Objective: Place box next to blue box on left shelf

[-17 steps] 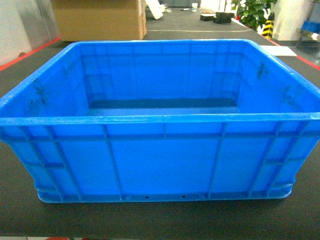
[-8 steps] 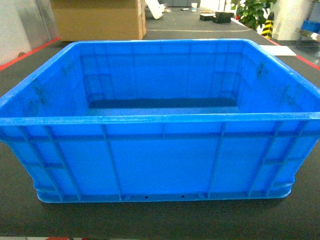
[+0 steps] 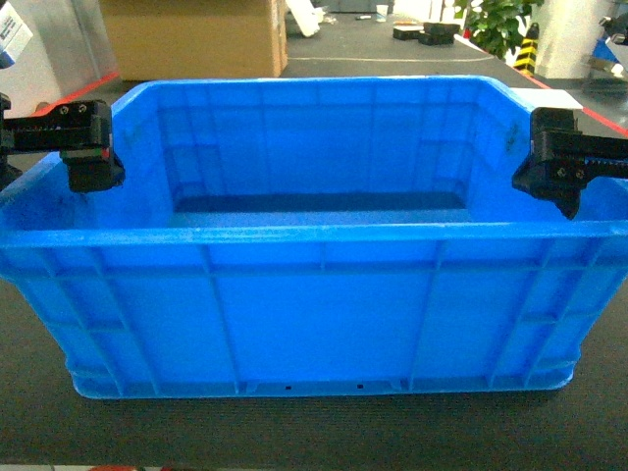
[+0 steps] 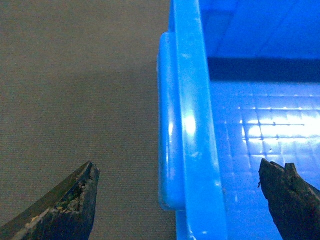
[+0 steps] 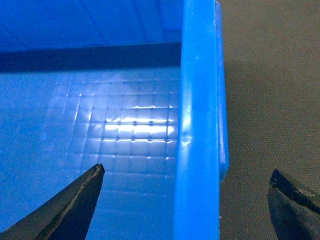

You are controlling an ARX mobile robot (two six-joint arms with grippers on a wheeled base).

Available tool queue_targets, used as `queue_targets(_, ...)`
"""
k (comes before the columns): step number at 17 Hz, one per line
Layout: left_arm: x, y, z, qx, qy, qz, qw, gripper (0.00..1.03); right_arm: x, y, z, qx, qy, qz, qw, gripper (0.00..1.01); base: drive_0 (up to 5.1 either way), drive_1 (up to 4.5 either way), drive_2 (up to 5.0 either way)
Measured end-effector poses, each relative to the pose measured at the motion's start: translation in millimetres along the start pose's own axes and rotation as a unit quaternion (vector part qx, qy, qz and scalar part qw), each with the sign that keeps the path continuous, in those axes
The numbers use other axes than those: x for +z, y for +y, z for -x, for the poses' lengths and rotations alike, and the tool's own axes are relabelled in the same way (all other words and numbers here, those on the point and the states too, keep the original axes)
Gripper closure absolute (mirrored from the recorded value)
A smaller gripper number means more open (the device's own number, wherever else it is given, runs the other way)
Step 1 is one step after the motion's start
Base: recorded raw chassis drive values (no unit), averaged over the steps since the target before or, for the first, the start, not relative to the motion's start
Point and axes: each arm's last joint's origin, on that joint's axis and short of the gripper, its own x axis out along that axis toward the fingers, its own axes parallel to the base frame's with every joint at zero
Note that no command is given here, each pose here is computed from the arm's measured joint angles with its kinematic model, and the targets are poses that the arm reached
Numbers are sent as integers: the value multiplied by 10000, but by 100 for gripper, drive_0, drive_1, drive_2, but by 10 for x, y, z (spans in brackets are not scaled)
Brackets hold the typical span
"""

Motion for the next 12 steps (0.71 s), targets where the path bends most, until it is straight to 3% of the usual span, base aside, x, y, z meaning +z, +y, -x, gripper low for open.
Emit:
queue_targets(4, -55, 7, -33, 19, 333, -88, 9994, 5, -1, -1, -9, -4, 42, -14, 10000, 3, 0, 0, 0)
queue_targets(8, -60, 11, -29, 14, 479, -82, 9988, 5, 4, 18, -15, -24, 84, 73, 9999, 27, 0, 0, 0)
queue_targets(12, -58, 11, -17, -48, 585, -83, 9982, 46, 9, 33, -24, -107, 121, 137, 9998, 68, 0, 0, 0)
